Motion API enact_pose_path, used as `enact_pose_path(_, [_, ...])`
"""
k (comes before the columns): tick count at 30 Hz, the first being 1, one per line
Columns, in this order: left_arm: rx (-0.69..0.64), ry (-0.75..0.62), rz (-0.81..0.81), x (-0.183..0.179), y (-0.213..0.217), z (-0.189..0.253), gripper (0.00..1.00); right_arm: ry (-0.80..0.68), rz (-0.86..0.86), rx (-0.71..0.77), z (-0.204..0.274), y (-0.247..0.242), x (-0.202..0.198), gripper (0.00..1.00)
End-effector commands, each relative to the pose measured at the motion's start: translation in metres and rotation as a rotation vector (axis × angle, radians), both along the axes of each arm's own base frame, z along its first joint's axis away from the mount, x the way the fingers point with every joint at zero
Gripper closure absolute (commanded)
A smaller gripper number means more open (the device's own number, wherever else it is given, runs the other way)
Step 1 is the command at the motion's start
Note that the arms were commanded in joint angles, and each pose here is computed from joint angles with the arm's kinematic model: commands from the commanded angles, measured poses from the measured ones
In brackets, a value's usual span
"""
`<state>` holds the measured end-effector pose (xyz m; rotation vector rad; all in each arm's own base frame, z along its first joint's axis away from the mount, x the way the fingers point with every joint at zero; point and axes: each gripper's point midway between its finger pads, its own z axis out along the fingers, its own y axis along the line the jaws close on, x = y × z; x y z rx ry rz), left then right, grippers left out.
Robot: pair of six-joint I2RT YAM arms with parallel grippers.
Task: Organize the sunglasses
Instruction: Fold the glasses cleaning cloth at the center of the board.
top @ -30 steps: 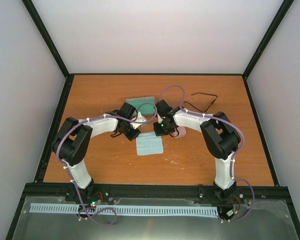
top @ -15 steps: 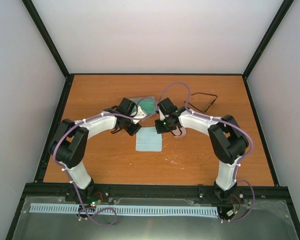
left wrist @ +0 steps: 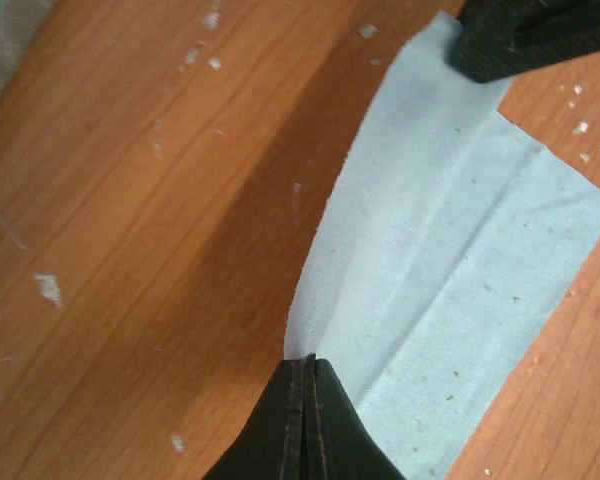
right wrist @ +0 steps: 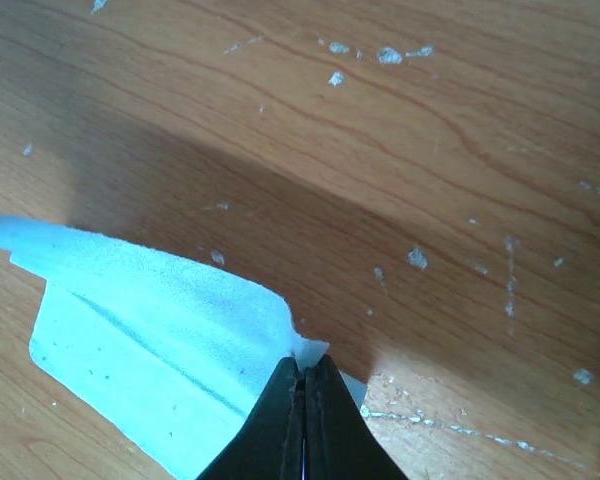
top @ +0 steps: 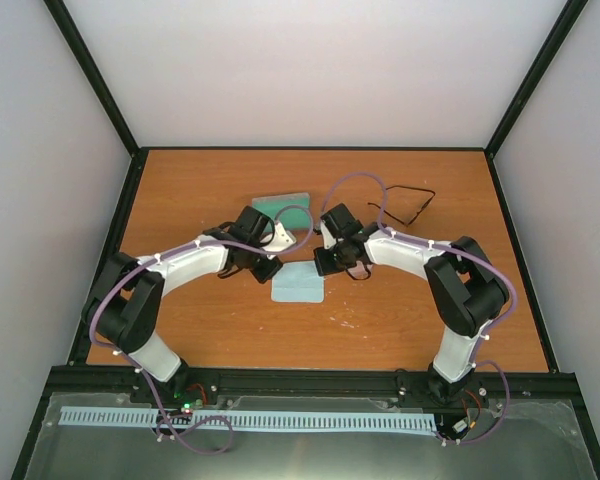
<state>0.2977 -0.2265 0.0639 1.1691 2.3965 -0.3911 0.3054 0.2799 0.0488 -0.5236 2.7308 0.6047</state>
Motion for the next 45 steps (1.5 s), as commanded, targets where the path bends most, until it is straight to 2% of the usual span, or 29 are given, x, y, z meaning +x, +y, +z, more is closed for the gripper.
enact_pose_path(1, [-0.004,-0.005,-0.045,-0.014,-0.01,0.001,1.0,-0.02,0.015,0.022,0.007,-0.001,-0.002,0.97])
enact_pose_path(19, [0.054,-0.062,-0.139,-0.039,-0.012,-0.007,0.99,0.1,0.086,0.059,-0.019,0.002,-0.045,0.84])
enact_pose_path(23, [0.065,-0.082,-0.16,-0.043,-0.013,-0.005,1.0,0.114,0.098,0.077,-0.02,0.004,-0.049,0.71])
enact_pose_path(28, [0.084,-0.089,-0.205,-0.058,-0.016,-0.011,1.0,0.128,0.098,0.081,-0.021,0.002,-0.054,0.69])
enact_pose_path(32, [0.115,-0.085,-0.228,-0.069,-0.012,-0.022,0.99,0.096,0.072,0.09,-0.011,-0.002,-0.052,0.65])
enact_pose_path(37, [0.153,-0.091,-0.235,-0.073,-0.002,-0.032,0.99,0.06,0.04,0.098,0.0,-0.007,-0.048,0.53])
enact_pose_path(45, [0.185,-0.139,-0.244,-0.07,0.004,-0.038,0.93,0.03,-0.003,0.089,0.006,-0.006,-0.031,0.5])
